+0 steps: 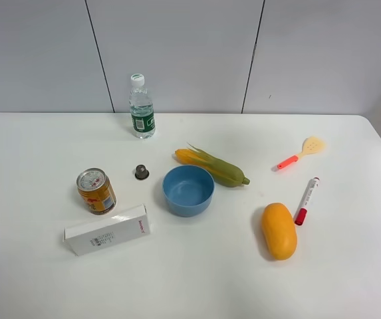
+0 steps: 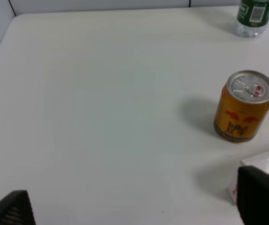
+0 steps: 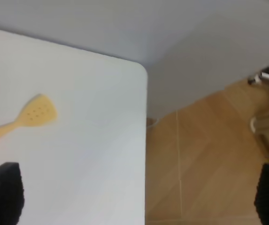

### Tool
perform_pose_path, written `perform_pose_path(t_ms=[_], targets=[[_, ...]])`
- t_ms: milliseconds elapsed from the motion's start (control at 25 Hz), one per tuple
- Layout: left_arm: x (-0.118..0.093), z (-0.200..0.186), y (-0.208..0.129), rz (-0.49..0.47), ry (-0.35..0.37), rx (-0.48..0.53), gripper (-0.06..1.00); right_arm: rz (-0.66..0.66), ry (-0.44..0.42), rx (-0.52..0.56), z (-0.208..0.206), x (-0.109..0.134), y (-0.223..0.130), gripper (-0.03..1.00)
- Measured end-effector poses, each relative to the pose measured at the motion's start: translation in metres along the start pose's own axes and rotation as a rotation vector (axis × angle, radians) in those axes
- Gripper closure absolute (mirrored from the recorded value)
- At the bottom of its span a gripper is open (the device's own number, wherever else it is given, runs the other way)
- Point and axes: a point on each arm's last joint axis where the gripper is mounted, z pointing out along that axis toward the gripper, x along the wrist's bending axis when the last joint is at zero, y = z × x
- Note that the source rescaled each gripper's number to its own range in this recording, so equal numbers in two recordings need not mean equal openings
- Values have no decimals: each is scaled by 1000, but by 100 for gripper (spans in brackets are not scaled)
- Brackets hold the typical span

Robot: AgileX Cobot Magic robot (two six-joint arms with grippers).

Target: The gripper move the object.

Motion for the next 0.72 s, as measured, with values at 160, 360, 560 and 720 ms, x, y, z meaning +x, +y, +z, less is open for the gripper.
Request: perform_pose_path(t_ms=[160, 360, 560, 720], targets=[[0, 0, 0, 0, 0, 0, -6, 85, -48, -81, -42, -15, -14, -3], [0, 0, 0, 0, 0, 0, -6, 127, -52, -107, -78, -9, -58, -3], [0, 0, 0, 0, 0, 0, -6, 198, -4, -72, -92, 17, -134, -3], [0, 0, 0, 0, 0, 0, -6, 228, 20, -119, -106, 37, -194, -3]])
